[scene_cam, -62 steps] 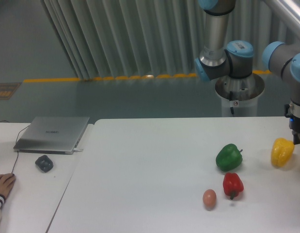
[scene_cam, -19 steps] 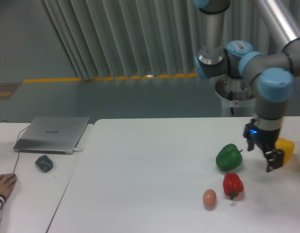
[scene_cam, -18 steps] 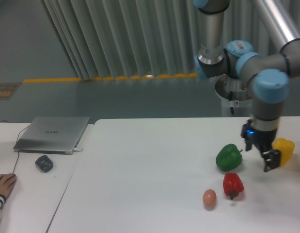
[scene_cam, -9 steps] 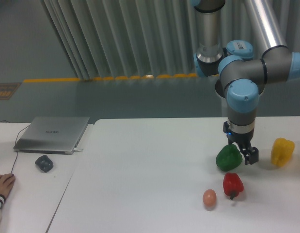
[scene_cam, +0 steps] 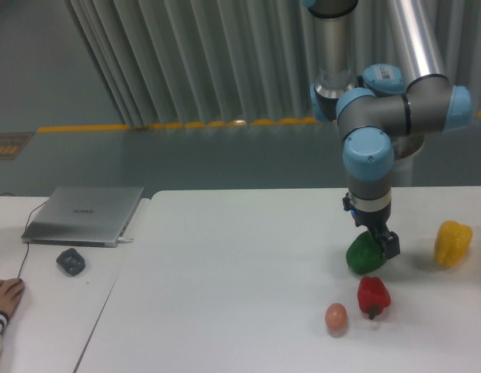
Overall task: Place the green peppers in a basket
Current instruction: 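Close the gripper on the green pepper's stem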
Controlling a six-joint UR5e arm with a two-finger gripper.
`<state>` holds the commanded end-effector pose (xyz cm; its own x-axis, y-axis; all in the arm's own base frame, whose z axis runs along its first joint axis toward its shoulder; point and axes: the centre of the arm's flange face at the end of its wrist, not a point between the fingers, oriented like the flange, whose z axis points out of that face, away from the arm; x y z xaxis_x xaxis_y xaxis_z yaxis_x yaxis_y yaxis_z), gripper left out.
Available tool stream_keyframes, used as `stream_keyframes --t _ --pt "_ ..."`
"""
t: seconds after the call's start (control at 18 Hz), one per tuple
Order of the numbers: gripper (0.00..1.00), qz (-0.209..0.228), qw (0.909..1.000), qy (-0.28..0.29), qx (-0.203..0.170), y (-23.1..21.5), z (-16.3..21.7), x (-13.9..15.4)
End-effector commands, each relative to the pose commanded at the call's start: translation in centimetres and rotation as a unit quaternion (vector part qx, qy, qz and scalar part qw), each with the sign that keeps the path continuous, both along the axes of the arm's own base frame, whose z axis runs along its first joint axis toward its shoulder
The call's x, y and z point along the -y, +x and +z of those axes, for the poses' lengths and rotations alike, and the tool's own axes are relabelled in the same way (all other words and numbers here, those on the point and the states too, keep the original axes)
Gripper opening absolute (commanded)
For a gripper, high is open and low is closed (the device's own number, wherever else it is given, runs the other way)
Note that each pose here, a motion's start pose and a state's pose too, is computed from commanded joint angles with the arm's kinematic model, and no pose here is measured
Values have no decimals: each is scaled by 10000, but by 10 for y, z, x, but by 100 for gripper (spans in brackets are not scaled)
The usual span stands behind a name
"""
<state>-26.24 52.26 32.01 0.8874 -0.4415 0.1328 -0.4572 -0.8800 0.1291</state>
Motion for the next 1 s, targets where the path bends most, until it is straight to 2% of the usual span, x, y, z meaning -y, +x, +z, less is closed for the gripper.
stream_keyframes --t 0.22,0.44,1.0 --pt "100 -19 10000 -91 -3 0 -8 1" --pt "100 -261 9986 -389 -261 11 -16 -6" --pt "100 -311 9981 -465 -254 13 -26 -12"
